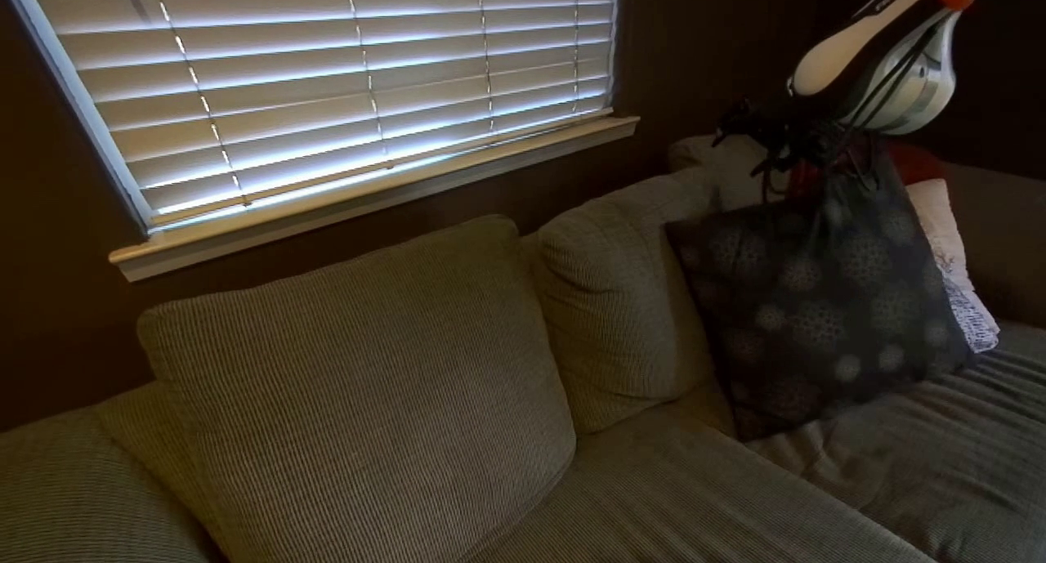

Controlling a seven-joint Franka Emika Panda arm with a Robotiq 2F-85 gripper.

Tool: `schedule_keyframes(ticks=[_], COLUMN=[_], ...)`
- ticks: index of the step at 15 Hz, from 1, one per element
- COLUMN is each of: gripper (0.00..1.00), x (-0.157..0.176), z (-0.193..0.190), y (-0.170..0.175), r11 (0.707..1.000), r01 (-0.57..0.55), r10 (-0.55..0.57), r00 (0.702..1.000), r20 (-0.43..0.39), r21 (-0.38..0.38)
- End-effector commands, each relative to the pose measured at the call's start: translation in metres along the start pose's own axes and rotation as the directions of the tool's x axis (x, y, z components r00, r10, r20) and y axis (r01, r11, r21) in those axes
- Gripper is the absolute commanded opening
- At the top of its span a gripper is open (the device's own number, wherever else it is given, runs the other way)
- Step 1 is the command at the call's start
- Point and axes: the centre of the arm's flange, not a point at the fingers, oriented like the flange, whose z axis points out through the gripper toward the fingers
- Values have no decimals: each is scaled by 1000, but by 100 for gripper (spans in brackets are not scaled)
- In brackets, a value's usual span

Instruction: Move the dark grey pillow to the right

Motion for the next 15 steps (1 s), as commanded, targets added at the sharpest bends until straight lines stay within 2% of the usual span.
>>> schedule_keyframes(ticks=[1,4,6,9,11,12,13,15], gripper=[100,100,100,100,100,100,100,100], x=[-45,-82,-107,-144,-161,-155,-161,-165], z=[-70,-103,-117,-135,-144,-103,-107,-111], y=[25,31,33,38,37,31,32,34], r11=[995,982,967,939,909,936,927,919], r01=[97,188,254,336,402,334,356,376], r10=[-93,-180,-242,-325,-388,-336,-356,-371], r00=[981,936,889,792,711,766,739,722], r20=[170,302,390,516,586,549,572,584], r21=[-17,2,22,76,113,107,118,119])
